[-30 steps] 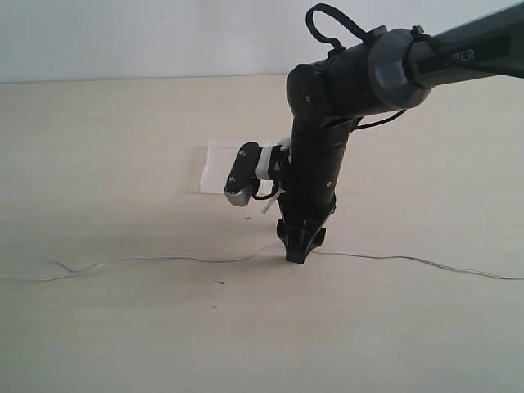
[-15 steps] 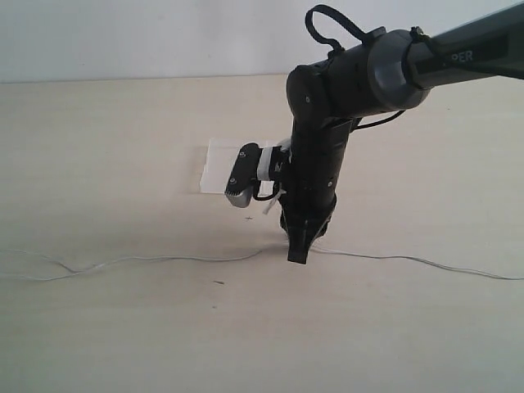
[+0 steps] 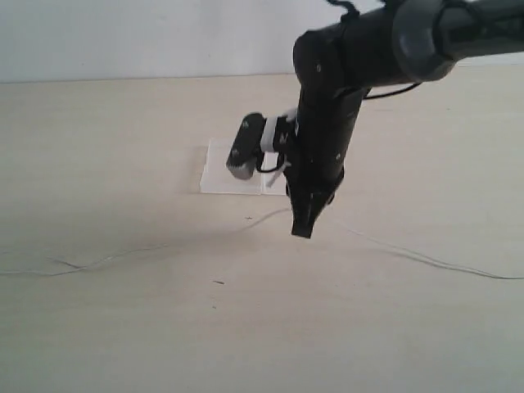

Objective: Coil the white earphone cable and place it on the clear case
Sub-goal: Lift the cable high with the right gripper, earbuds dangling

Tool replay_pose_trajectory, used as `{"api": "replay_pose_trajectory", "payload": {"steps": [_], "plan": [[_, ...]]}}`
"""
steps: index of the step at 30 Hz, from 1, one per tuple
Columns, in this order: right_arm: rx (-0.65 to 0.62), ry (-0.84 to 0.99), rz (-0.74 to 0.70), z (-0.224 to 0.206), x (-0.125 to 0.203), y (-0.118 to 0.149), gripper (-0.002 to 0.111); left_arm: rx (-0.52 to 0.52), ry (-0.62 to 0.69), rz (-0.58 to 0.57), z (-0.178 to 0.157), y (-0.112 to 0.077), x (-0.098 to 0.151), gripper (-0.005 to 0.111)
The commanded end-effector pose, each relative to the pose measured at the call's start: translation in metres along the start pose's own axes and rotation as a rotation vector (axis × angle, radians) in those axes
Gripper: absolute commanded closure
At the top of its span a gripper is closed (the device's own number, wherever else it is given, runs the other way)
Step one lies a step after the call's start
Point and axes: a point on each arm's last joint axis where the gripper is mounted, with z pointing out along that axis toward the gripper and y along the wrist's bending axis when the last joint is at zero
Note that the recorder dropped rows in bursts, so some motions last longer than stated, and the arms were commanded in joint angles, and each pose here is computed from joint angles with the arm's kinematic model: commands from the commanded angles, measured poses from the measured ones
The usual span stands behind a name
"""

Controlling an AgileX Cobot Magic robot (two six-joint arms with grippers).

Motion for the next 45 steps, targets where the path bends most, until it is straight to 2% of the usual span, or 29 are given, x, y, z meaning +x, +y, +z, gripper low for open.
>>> {"api": "replay_pose_trajectory", "payload": {"steps": [1,10,16,33,45], "plan": [[0.112,-0.108,0.022,-0.057,-0.003,-0.003,0.108,0.008,-0.006,-0.005,0.0,0.0,0.0,0.029],[0.305,-0.304,0.078,-0.152,0.001,-0.002,0.108,0.008,-0.006,-0.005,0.0,0.0,0.0,0.029],[0.385,-0.401,0.096,-0.195,0.007,0.002,0.108,0.008,-0.006,-0.005,0.0,0.0,0.0,0.029],[0.517,-0.613,0.156,-0.28,0.023,0.016,0.108,0.008,-0.006,-0.005,0.0,0.0,0.0,0.029],[0.581,-0.722,0.177,-0.322,0.036,0.027,0.108,0.008,-0.006,-0.005,0.0,0.0,0.0,0.029]]}}
